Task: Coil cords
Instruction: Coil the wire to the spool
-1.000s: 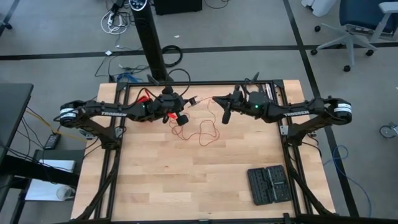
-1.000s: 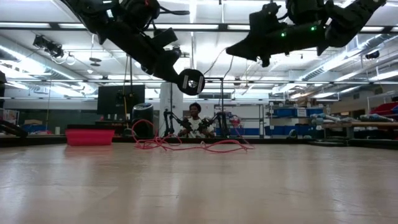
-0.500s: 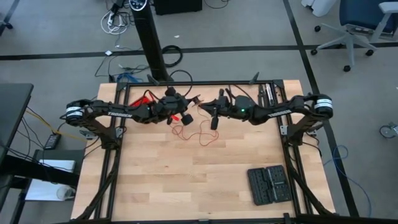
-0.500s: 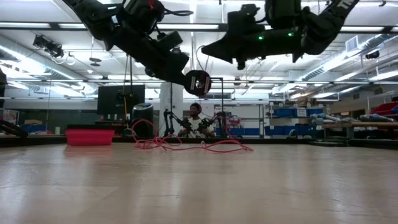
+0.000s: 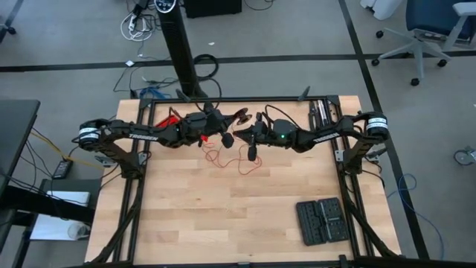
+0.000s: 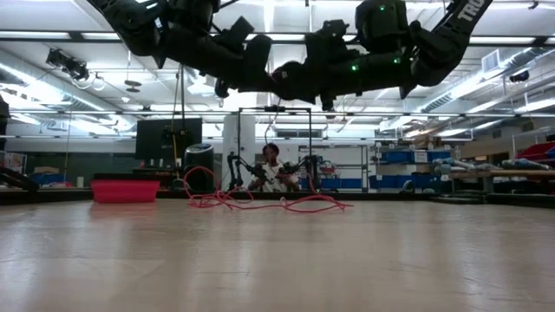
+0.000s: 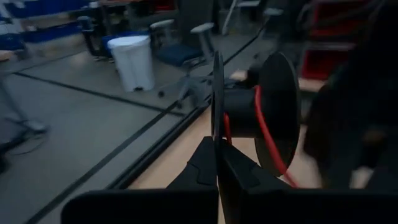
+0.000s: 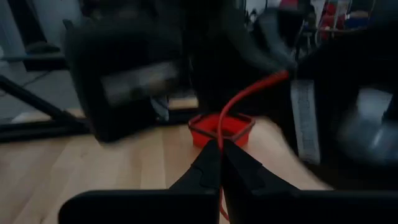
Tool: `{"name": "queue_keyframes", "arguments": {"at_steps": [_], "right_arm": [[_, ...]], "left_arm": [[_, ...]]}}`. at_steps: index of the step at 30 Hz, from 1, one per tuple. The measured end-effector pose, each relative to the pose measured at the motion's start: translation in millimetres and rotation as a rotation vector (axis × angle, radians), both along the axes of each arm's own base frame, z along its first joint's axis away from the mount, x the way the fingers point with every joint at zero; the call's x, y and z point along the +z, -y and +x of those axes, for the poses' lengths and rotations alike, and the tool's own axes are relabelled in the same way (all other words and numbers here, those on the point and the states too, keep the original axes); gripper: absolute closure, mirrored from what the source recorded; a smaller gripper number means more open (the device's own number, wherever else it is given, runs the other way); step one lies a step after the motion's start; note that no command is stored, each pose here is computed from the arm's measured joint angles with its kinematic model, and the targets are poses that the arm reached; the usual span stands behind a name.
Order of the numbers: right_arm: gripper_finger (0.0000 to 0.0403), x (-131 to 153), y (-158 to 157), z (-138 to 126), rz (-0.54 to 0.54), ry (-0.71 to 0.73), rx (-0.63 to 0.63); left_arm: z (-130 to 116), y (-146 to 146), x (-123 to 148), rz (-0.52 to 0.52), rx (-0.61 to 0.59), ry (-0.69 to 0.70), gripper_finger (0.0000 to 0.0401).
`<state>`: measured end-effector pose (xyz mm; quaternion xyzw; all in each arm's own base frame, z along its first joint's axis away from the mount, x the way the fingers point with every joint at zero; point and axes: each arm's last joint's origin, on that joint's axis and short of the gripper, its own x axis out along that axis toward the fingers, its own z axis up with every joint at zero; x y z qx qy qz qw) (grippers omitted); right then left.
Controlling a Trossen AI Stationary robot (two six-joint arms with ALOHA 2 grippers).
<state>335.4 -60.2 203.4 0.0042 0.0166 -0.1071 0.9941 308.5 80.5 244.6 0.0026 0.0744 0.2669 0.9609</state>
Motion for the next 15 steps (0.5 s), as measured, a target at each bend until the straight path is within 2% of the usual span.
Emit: {"name": "queue_keyframes", "arguments": {"at_steps": [9,15], "right_arm": [[0.0401,-16,9,-4,-0.019,-0.178,-0.085],[0.04,-26,18,-14,-0.041,-0.288,-0.109]], "left_arm": [[-1,2,6,-0.031,-0.071,0.052,0.0401],[-8,5,7,0.004,-0.104,-0.053,0.0401]]}}
